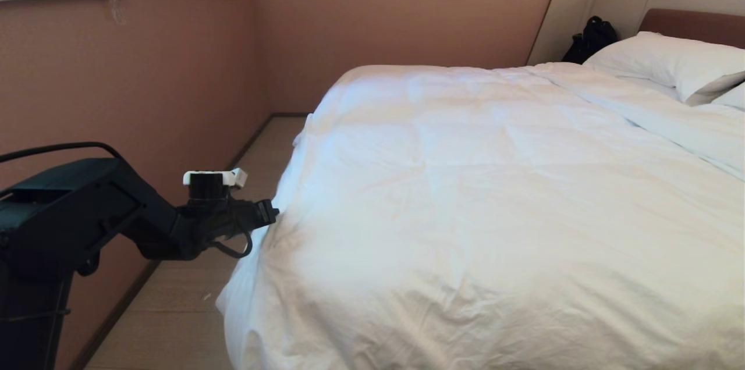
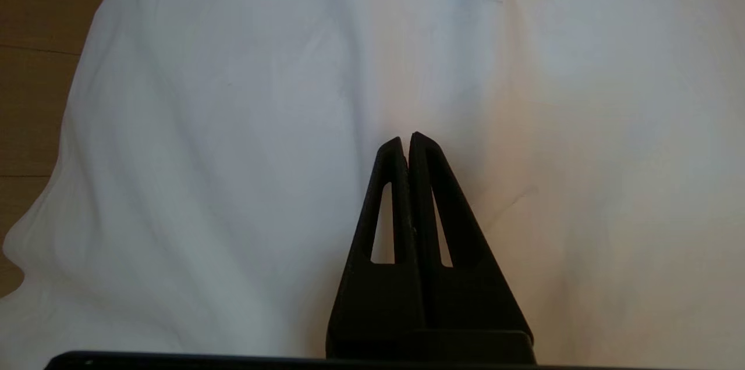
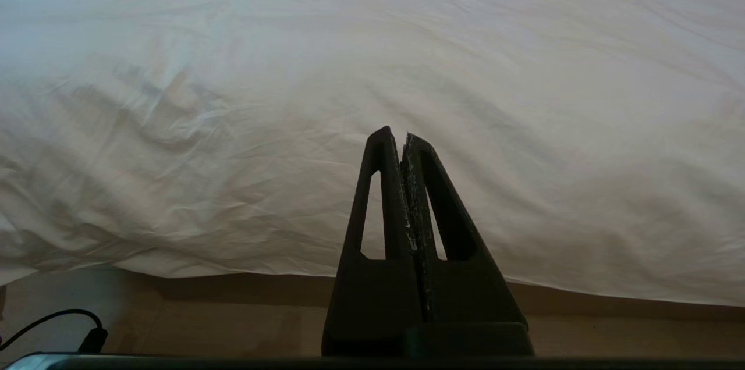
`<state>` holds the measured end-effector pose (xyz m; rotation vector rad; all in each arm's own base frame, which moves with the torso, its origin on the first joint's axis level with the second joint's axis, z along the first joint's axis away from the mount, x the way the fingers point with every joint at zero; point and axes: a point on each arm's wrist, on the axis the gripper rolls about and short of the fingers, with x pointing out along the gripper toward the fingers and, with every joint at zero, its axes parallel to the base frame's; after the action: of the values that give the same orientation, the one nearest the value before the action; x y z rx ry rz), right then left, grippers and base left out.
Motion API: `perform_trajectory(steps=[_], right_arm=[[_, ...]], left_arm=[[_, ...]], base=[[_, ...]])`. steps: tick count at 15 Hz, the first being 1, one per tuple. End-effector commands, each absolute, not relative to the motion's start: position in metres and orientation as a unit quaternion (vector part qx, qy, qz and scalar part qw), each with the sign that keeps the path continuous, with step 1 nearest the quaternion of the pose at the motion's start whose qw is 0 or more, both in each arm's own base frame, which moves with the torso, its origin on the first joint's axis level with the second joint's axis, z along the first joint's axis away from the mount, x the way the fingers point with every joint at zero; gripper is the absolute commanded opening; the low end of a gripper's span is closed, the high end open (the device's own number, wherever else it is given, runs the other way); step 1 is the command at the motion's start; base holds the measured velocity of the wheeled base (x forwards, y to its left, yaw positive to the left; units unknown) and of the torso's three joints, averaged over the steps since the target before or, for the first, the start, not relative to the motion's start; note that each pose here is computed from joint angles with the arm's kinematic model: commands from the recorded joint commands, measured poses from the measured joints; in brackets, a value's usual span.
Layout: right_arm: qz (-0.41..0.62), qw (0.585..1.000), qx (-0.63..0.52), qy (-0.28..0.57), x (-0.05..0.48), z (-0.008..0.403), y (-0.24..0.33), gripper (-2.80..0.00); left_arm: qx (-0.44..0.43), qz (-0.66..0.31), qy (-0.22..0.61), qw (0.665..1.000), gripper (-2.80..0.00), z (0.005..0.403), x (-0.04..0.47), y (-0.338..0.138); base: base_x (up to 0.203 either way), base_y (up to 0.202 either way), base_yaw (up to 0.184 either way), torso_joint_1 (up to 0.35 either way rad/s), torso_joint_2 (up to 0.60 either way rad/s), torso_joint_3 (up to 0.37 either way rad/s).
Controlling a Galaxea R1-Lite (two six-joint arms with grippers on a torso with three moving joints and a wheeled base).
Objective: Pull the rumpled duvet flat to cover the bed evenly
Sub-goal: Flatten the corners of the folded blanket
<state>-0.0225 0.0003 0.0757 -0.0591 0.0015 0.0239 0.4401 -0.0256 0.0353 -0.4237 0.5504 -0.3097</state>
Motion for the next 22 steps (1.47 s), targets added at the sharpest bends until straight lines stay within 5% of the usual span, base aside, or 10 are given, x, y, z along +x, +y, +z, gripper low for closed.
perform_trajectory(steps=[1,11,22], right_arm=[[0.012,0.999,-0.03,0.0,-0.023,0.076,0.0,-2.8],[0.012,0.999,-0.03,0.0,-0.023,0.076,0.0,-2.8],[0.012,0.999,-0.03,0.0,-0.023,0.076,0.0,-2.8]], left_arm=[[-0.199,-0.153,0.276,0.928,-2.8,0.025,0.442,-0.026],[-0.155,-0.136,0.296,0.933,-2.8,0.004,0.446,-0.026],[-0.115,0.027,0.317,0.941,-2.8,-0.002,0.46,0.024]], base=[[0.0,0.0,0.0,0.0,0.0,0.0],[0.0,0.0,0.0,0.0,0.0,0.0],[0.0,0.0,0.0,0.0,0.0,0.0]])
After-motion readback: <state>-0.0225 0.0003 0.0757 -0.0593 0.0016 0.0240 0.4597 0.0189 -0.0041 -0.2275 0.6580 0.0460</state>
